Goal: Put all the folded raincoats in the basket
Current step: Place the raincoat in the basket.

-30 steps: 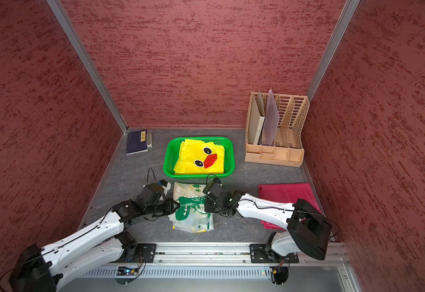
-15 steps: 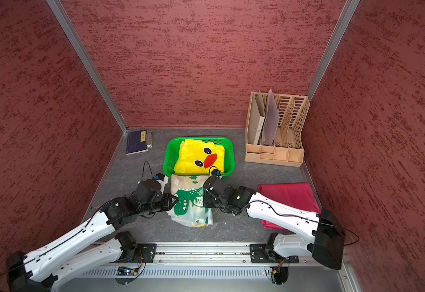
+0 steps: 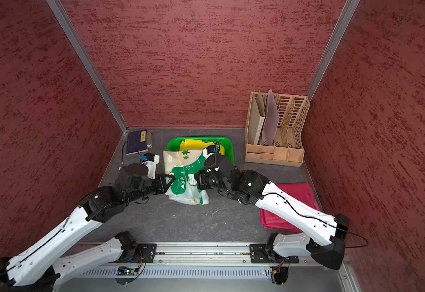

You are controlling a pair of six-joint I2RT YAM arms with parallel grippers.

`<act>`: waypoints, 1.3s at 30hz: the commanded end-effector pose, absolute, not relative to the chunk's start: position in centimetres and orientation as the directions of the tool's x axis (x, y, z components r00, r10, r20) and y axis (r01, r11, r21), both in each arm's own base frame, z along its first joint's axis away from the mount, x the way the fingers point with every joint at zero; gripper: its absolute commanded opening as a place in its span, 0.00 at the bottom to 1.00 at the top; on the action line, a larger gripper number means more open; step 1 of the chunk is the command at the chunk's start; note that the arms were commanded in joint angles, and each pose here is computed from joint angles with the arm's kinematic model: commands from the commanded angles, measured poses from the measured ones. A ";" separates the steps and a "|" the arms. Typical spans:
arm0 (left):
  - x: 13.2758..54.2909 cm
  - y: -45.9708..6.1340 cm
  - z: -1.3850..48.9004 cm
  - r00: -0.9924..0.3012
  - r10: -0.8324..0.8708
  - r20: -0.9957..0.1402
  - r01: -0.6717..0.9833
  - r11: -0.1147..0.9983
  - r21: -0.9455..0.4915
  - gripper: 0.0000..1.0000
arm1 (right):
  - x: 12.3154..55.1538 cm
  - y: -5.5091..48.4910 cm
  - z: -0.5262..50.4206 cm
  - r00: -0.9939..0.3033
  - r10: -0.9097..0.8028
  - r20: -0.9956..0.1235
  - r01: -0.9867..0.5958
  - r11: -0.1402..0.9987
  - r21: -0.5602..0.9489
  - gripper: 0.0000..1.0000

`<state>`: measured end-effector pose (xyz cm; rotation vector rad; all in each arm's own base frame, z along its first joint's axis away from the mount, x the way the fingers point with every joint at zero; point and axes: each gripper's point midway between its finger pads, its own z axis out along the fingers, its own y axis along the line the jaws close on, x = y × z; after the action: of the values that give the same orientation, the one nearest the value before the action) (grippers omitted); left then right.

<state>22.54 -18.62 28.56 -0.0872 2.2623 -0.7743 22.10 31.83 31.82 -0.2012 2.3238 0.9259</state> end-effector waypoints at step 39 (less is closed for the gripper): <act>41.4 -18.6 15.1 -0.800 -0.255 -0.544 0.075 0.856 -0.511 0.09 | 45.2 29.2 12.4 -0.902 0.120 -0.415 -0.171 0.783 0.598 0.00</act>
<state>41.10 -18.18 14.76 -0.1356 2.4078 -0.6972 44.33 29.74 12.02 -0.0055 2.5547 0.9602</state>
